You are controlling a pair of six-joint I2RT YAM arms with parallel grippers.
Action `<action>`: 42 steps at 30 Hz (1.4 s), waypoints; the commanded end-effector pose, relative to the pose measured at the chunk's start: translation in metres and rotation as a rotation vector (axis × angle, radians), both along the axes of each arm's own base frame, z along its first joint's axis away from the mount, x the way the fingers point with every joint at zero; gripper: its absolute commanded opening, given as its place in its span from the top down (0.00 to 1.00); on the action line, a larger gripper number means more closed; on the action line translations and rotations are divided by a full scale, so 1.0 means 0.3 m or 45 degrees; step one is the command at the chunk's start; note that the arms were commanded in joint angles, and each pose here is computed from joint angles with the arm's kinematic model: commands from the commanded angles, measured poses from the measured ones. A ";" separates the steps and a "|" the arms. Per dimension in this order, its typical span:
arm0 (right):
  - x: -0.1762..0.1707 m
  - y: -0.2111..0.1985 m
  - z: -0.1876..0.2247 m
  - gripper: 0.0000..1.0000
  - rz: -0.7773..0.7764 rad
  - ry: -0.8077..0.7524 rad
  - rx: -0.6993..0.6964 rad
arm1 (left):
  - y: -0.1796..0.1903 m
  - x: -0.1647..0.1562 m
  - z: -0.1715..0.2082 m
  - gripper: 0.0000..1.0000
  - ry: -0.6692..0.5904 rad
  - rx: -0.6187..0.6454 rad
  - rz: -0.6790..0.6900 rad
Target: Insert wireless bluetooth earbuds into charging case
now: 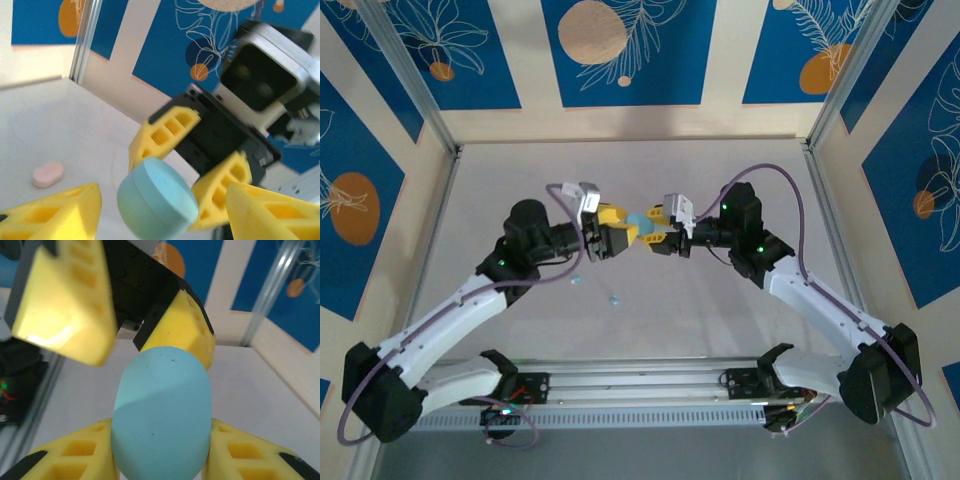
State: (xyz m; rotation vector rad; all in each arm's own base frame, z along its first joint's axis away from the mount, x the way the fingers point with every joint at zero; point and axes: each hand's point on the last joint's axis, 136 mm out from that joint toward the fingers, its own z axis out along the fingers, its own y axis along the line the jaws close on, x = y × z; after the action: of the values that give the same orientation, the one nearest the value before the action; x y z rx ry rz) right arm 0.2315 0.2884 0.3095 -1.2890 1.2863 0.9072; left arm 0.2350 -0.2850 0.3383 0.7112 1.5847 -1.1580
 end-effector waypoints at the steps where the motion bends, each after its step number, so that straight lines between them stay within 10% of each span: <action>1: -0.109 0.008 0.040 0.62 0.241 0.151 0.017 | 0.039 -0.045 0.036 0.32 -0.468 0.099 0.018; 42: -0.130 0.034 0.055 0.62 0.331 0.216 -0.003 | -0.030 -0.119 -0.010 0.51 -0.439 0.155 -0.269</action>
State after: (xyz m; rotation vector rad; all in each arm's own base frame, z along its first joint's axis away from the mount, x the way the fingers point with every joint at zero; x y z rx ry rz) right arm 0.1972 0.2972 0.3169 -1.4142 1.2927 1.1969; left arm 0.2042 -0.2924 0.3250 1.0805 1.3562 -1.0373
